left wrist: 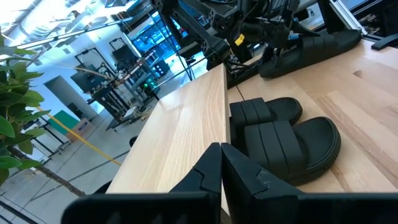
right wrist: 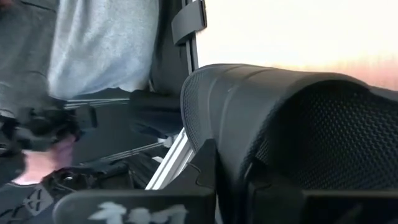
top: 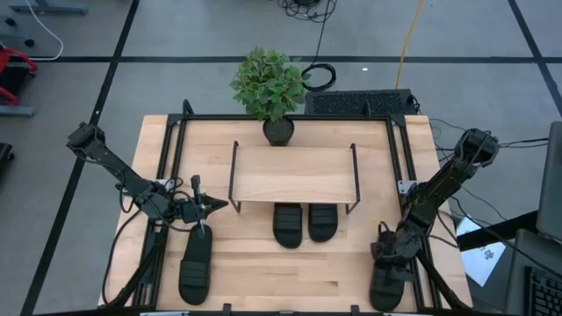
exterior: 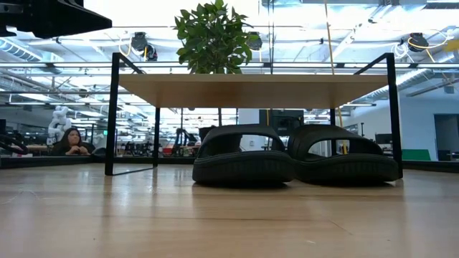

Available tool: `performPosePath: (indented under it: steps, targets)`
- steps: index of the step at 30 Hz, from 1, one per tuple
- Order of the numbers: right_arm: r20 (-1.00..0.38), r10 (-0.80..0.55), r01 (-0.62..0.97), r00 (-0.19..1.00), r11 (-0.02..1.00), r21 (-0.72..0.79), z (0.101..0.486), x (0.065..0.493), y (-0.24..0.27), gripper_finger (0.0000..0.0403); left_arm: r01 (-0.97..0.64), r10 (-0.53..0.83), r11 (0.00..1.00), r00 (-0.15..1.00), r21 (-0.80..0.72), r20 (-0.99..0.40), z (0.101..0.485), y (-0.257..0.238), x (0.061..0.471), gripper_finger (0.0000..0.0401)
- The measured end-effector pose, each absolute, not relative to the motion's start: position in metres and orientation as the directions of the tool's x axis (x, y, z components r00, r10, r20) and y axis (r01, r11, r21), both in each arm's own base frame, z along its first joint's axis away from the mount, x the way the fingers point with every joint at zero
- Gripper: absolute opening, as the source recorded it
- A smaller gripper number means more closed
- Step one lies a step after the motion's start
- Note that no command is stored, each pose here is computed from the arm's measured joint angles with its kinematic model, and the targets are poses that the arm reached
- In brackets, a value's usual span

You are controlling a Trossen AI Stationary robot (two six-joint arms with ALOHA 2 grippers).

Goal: Pick and place slides into the shelf
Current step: Put the black slides on the shelf

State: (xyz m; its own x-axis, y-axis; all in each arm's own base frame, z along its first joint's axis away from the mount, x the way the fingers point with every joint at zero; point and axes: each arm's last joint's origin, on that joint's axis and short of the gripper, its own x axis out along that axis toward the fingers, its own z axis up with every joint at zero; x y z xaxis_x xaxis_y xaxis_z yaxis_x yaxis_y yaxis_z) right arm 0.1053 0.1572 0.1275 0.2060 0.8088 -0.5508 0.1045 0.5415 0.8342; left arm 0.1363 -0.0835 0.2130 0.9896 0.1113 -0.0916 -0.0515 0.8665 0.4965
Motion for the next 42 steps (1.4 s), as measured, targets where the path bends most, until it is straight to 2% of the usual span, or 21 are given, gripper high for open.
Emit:
performPosePath:
  steps: [8,11,19,24,28,32,42]
  targets:
    - [-0.689,0.713,0.050,0.131,0.690,0.723,0.160,0.120,0.158,0.0003,-0.051,0.111,0.866,0.990,0.497,-0.092,0.213,-0.084,0.136,0.0001]
    - [-0.712,0.684,-0.009,0.160,0.722,0.692,0.176,0.120,0.152,0.0002,-0.050,0.111,0.868,0.989,0.494,-0.095,0.213,-0.084,0.136,0.0006]
    - [-0.597,0.717,-0.183,0.361,0.682,0.708,0.181,0.123,0.129,0.0001,-0.049,0.111,0.870,0.989,0.490,-0.098,0.212,-0.083,0.136,0.0011]
    - [-0.481,0.773,-0.302,0.414,0.615,0.728,0.192,0.119,0.123,0.0001,-0.045,0.112,0.869,0.988,0.492,-0.107,0.211,-0.083,0.136,0.0001]
    - [-0.484,0.760,-0.292,0.433,0.627,0.723,0.196,0.114,0.117,0.0001,-0.042,0.112,0.868,0.987,0.495,-0.113,0.210,-0.083,0.136,0.0009]
    - [-0.543,0.720,-0.285,0.431,0.680,0.675,0.199,0.109,0.111,0.0001,-0.041,0.113,0.867,0.987,0.497,-0.115,0.210,-0.083,0.136,0.0016]
    - [-0.536,0.690,-0.401,0.486,0.721,0.565,0.244,0.109,0.108,0.0001,-0.039,0.114,0.865,0.986,0.501,-0.120,0.209,-0.083,0.136,0.0001]
